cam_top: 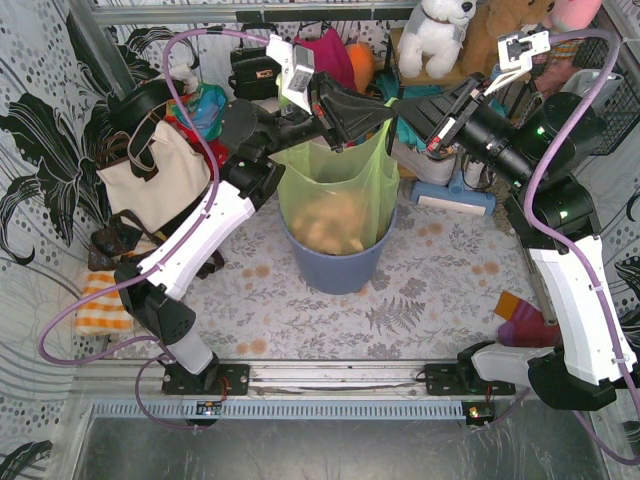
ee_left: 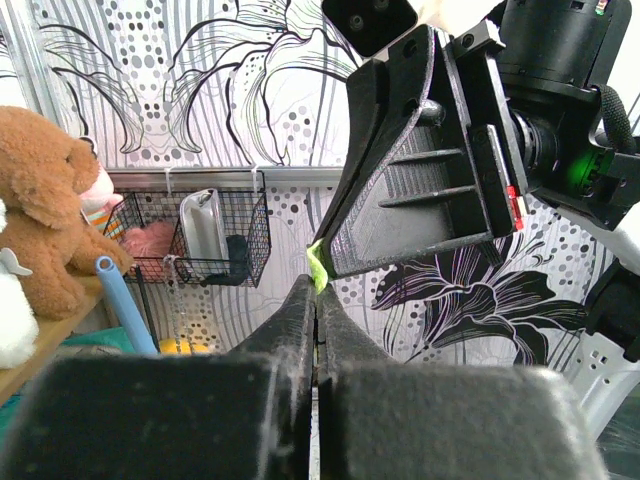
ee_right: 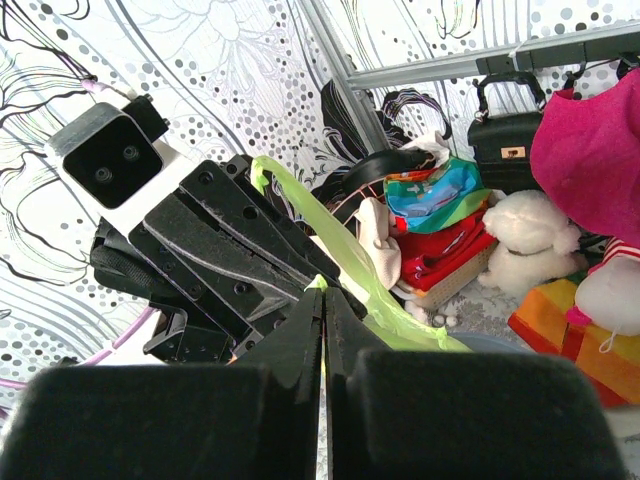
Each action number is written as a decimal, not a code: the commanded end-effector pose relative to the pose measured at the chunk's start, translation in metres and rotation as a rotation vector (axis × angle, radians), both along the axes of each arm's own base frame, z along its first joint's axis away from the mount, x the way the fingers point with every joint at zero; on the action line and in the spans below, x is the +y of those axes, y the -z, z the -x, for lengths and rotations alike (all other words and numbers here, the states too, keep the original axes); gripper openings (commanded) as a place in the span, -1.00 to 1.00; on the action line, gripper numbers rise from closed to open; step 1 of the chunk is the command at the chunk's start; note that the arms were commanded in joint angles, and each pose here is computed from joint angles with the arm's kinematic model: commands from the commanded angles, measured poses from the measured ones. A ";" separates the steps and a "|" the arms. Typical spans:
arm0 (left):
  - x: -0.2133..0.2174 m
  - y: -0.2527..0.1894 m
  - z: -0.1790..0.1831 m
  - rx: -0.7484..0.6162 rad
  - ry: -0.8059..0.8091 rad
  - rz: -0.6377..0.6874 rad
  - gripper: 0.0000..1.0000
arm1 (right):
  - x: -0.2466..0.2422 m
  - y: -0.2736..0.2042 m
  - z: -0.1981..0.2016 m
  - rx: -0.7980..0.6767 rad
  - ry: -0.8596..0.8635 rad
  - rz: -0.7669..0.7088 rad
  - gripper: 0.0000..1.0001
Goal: Tie the trash bag
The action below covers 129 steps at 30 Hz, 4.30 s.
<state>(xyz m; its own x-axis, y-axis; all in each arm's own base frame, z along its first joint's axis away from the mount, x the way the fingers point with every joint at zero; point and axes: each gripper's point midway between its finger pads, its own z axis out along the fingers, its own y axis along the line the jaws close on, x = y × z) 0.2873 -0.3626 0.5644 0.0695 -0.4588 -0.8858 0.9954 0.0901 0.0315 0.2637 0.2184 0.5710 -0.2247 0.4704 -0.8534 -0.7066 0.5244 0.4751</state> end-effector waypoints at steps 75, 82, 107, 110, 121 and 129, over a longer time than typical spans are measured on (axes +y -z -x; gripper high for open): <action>-0.003 0.034 0.095 -0.068 0.192 -0.181 -1.00 | 0.136 -0.022 -0.013 -0.323 -0.479 0.159 -1.00; 0.003 0.002 0.077 -0.103 0.043 -0.117 -1.00 | 0.137 -0.045 -0.022 -0.336 -0.438 0.063 -1.00; 0.021 0.002 0.039 -0.061 -0.228 -0.043 -1.00 | 0.082 -0.004 -0.060 -0.138 -0.021 0.155 -1.00; 0.024 0.003 0.039 -0.057 -0.241 -0.041 -1.00 | 0.068 0.005 -0.056 -0.104 0.036 0.163 -1.00; 0.033 0.007 0.040 -0.050 -0.268 -0.027 -1.00 | 0.021 0.030 -0.026 0.017 0.150 0.157 -1.00; 0.036 0.012 0.036 -0.038 -0.289 -0.029 -1.00 | 0.012 0.053 -0.001 0.095 0.111 0.141 -1.00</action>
